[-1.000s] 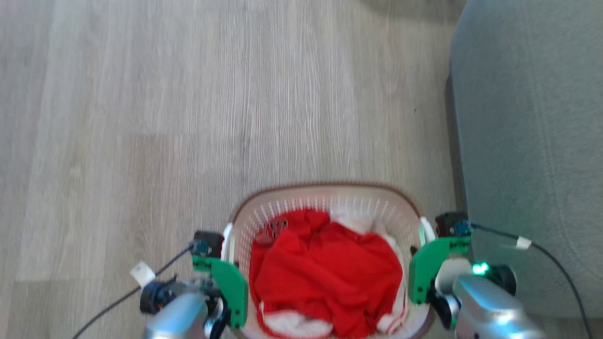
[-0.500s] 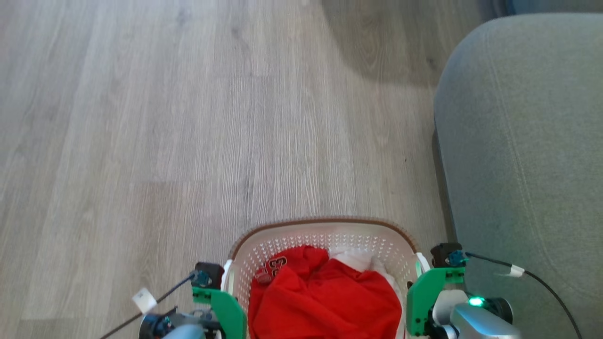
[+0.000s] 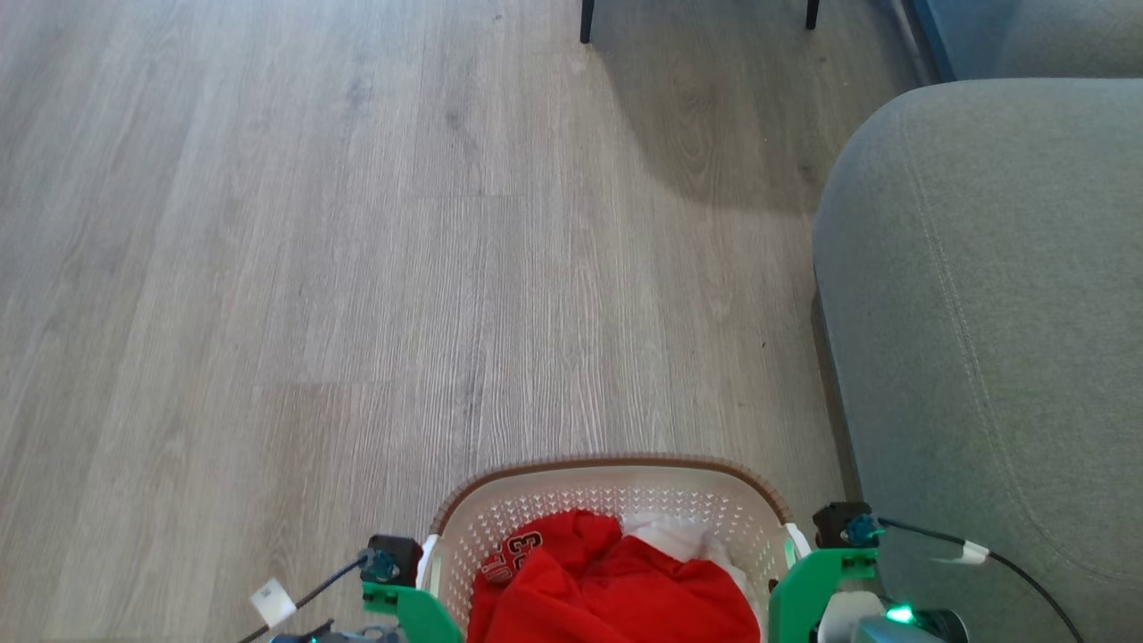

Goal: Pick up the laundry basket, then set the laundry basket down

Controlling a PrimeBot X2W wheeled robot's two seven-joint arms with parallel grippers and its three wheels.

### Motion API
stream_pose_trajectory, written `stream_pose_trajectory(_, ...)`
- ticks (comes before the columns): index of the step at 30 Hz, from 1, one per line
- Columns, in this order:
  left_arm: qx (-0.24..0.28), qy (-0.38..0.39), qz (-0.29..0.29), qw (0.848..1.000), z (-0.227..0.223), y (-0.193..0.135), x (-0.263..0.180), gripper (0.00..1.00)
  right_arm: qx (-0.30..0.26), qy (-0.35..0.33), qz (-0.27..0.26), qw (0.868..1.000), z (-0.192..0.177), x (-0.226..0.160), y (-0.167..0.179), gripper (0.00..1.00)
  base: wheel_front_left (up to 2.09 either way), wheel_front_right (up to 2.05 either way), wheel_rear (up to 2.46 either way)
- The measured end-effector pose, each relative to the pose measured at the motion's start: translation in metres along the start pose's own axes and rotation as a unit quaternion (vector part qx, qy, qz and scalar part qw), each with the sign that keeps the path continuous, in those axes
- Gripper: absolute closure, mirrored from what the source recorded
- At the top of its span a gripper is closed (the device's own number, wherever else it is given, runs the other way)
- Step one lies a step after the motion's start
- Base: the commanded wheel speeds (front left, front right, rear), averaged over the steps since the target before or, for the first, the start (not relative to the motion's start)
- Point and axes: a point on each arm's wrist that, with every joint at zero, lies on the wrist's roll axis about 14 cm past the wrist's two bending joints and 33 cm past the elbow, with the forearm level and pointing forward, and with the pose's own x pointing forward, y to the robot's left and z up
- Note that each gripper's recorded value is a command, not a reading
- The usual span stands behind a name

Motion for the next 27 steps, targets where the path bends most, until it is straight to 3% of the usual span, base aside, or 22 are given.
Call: stream_pose_trajectory(27,0.007,0.008,0.0,1.0,-0.009,-0.001,-0.003,1.0,0.006,0.0,0.003,1.0,-0.009,-0.005,0.003,1.0,0.0,0.0,0.0)
